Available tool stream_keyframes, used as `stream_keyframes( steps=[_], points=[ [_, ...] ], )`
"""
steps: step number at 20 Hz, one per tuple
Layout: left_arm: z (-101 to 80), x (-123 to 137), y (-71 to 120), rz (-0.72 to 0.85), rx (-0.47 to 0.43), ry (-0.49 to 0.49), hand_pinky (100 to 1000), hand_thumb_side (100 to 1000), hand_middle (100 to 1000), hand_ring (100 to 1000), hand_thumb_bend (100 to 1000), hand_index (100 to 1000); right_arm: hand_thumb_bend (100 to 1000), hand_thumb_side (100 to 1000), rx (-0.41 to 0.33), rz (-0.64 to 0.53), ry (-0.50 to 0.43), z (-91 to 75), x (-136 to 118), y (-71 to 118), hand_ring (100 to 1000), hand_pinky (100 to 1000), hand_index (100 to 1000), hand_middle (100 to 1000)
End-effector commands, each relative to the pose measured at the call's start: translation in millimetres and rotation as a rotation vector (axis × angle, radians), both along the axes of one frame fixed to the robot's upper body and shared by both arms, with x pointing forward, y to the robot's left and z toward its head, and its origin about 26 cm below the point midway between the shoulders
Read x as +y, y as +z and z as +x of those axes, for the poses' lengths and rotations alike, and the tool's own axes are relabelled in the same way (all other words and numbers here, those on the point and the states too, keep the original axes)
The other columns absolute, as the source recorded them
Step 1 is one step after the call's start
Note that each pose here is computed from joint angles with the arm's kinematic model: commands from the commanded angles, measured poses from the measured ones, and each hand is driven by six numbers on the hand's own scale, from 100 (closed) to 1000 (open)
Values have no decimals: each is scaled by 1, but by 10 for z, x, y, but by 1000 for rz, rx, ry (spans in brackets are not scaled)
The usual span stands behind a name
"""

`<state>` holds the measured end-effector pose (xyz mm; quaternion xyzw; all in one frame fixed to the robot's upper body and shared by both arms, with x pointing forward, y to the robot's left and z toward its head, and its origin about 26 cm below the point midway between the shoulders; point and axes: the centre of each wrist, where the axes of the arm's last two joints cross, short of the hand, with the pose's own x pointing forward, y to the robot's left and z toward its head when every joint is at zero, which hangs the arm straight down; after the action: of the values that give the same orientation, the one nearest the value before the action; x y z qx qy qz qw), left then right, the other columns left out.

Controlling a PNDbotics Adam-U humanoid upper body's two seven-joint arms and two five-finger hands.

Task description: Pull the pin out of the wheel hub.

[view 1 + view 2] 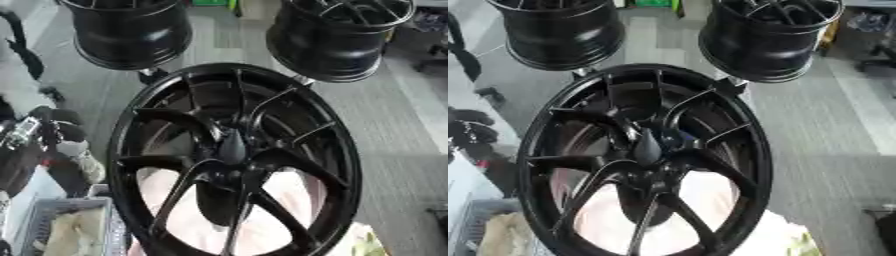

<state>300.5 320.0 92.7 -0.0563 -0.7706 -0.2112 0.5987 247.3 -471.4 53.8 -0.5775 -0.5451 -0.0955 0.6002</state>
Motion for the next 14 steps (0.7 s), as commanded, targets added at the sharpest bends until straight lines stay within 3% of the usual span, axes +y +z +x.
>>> stream_keyframes(
  steps=[1,14],
  points=[
    [-2,19,60,3,-19,4,697,885,640,647,100,730,231,468,-74,-55,-12,54,61,165,747,624,891,865],
    [-1,11,39,2,-12,5,697,890,643,649,100,733,162,457,-313,20,189,201,601,249,696,574,857,820]
  ],
)
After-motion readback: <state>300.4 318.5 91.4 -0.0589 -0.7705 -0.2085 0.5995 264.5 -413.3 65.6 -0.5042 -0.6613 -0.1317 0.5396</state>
